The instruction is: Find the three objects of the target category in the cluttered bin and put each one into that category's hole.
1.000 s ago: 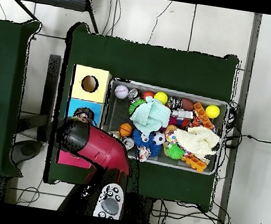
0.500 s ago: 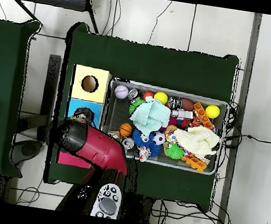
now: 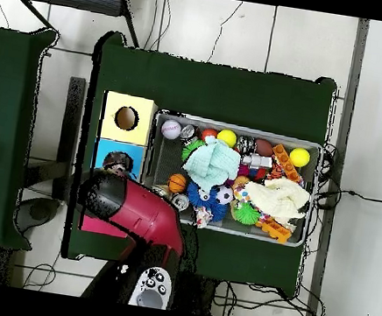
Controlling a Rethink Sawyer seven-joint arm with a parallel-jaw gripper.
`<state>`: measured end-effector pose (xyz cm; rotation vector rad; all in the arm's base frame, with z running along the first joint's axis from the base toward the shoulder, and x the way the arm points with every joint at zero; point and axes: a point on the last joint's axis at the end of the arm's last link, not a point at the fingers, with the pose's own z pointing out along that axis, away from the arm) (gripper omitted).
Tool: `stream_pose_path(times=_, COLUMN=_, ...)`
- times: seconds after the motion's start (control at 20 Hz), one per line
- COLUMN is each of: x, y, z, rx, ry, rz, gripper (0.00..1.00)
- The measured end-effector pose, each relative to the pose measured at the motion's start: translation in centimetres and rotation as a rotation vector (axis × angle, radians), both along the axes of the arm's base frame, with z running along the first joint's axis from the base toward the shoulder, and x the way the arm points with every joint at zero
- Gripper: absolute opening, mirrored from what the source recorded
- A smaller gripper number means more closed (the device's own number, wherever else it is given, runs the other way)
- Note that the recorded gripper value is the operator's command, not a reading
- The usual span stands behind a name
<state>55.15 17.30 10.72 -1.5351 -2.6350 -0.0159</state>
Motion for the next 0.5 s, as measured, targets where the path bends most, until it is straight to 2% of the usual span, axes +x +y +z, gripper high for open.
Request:
stream_pose_path(times=0.25, x=0.4, y=-2.3, z=0.6, rx=-0.038, ry=-0.007, rz=0.010, gripper=1.00)
stream_pose_path(times=0.5, x=1.9, y=-5.5, z=1.2, rx=-0.075, ry=-0.033, rz=0.008, gripper=1.00)
